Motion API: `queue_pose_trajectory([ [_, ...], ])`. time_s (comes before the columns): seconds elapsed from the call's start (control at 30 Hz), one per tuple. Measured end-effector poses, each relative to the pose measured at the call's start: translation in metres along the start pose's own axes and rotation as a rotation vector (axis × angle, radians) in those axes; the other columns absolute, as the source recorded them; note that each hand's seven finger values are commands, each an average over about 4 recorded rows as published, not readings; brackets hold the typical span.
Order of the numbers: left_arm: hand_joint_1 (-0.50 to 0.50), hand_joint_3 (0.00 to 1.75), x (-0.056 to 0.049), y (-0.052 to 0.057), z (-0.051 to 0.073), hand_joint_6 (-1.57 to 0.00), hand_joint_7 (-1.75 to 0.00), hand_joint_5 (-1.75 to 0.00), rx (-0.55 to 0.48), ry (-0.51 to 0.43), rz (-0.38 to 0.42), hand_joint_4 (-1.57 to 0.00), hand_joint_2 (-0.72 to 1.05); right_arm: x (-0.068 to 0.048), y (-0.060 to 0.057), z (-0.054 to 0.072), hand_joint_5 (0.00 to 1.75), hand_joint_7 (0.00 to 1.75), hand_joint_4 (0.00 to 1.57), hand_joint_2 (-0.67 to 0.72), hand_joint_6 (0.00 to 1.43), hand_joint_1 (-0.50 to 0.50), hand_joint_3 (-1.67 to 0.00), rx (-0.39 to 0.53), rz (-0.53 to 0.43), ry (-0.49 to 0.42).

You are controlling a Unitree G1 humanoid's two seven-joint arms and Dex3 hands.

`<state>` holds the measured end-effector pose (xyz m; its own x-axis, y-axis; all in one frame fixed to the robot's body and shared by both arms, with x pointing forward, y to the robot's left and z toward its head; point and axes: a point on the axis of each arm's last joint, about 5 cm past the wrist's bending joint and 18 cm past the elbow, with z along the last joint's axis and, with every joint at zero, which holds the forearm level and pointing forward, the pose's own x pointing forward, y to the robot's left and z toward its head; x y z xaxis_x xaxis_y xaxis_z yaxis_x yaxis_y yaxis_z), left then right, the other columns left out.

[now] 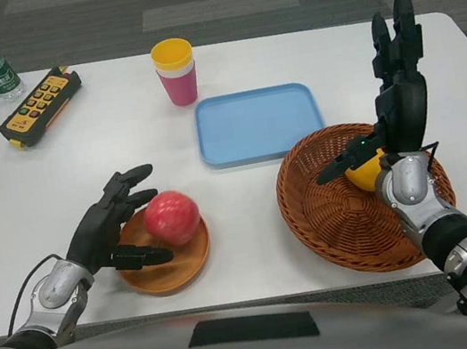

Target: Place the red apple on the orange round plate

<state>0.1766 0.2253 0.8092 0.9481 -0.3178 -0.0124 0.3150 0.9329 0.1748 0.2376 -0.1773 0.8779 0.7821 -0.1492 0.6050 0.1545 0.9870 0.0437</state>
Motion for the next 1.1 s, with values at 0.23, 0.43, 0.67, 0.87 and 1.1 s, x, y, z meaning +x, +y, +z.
queue_pose_trajectory([
  [0.23,-0.32,0.00,0.000,0.000,0.000,0.00,-0.35,-0.56,0.004,0.000,-0.005,0.00,0.60,0.000,0.000,0.000,0.00,0.00,0.09,0.63,0.00,-0.17,0.00,0.000,0.000,0.000],
  [0.43,-0.44,0.00,0.000,0.000,0.001,0.00,-0.35,-0.62,0.014,-0.023,0.002,0.00,0.54,0.000,0.000,0.000,0.00,0.00,0.09,0.61,0.00,-0.17,0.00,0.000,-0.001,0.000],
  [0.67,-0.49,0.02,0.000,0.000,0.003,0.00,-0.35,-0.69,0.020,-0.064,0.032,0.00,0.34,0.000,0.000,0.000,0.00,0.00,0.09,0.66,0.00,-0.17,0.00,0.000,-0.001,0.001],
  [0.87,-0.50,0.04,0.001,0.002,0.007,0.00,-0.35,-0.72,-0.025,-0.117,0.105,0.00,0.21,0.000,0.000,0.000,0.00,0.00,0.09,0.63,0.00,-0.17,0.00,-0.001,-0.001,0.001],
  [1.1,-0.50,0.09,0.001,0.004,0.012,0.00,-0.31,-0.49,-0.137,-0.194,0.248,0.00,-0.26,0.000,0.000,0.000,0.00,0.00,0.09,0.61,0.00,-0.17,0.00,-0.001,-0.001,0.001],
])
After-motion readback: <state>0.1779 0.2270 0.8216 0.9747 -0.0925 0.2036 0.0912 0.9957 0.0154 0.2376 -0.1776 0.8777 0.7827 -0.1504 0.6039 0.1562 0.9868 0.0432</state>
